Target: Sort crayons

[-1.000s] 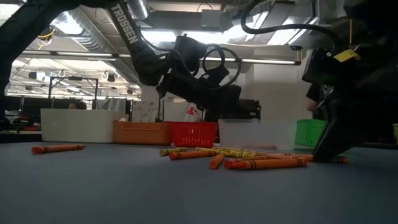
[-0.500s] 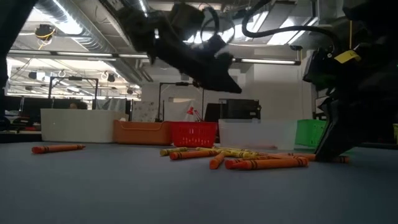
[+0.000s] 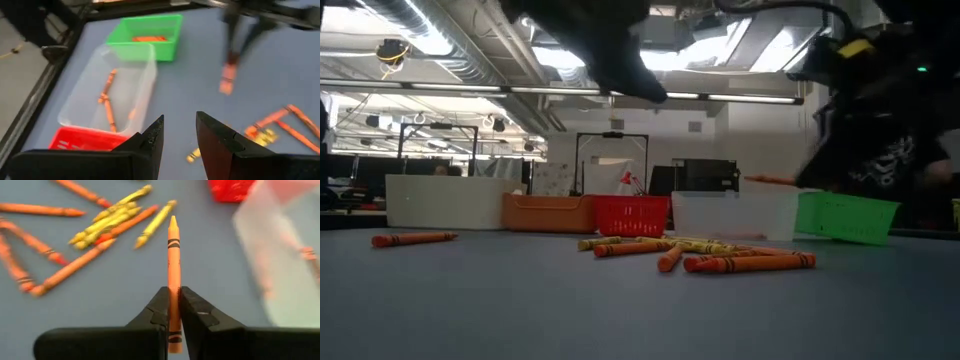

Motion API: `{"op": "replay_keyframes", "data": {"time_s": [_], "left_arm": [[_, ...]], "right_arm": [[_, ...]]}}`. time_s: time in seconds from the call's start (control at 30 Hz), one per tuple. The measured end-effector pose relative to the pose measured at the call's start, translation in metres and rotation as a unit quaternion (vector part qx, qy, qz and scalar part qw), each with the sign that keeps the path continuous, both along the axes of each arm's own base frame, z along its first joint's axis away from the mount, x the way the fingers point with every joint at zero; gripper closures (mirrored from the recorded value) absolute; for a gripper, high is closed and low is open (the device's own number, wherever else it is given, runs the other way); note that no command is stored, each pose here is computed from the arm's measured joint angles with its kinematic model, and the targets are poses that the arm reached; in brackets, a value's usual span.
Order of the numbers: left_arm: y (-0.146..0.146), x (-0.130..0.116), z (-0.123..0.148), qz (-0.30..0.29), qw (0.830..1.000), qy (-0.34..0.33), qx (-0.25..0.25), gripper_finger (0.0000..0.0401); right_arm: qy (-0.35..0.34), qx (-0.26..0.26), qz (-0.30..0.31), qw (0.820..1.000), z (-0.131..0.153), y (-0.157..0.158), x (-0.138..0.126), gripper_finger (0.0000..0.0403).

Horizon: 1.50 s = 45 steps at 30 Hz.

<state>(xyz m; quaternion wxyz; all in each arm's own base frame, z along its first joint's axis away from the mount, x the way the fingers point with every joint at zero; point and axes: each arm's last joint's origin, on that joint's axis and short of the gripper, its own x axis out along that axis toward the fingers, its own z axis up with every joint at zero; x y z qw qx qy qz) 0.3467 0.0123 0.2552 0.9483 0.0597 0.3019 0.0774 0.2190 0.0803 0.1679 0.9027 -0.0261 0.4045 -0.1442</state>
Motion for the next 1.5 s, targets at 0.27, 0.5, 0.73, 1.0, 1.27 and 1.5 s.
{"op": "replay_keyframes", "data": {"time_s": [0.27,0.5,0.73,1.0,1.27,1.5], "left_arm": [[-0.039,-0.002,0.000,-0.056,0.998,0.005,0.000,0.0303],[-0.059,-0.006,-0.001,-0.083,0.996,0.014,0.003,0.0303],[-0.064,-0.008,-0.003,-0.055,0.998,0.022,-0.003,0.0303],[-0.064,-0.009,-0.004,-0.050,0.998,0.028,-0.009,0.0303],[-0.064,-0.010,-0.006,-0.050,0.998,0.038,-0.008,0.0303],[-0.064,-0.011,-0.008,-0.050,0.997,0.052,-0.006,0.0303]], "right_arm": [[0.012,-0.076,-0.052,0.996,0.011,-0.057,0.010,0.0371],[0.048,-0.079,-0.079,0.993,0.010,-0.103,0.011,0.0371],[0.066,-0.052,-0.086,0.993,0.008,-0.129,0.007,0.0371],[0.091,-0.059,-0.092,0.990,0.007,-0.144,0.001,0.0371],[0.081,-0.036,-0.112,0.990,0.007,-0.160,-0.002,0.0371],[0.069,-0.022,-0.112,0.991,0.008,-0.164,-0.002,0.0371]]}}
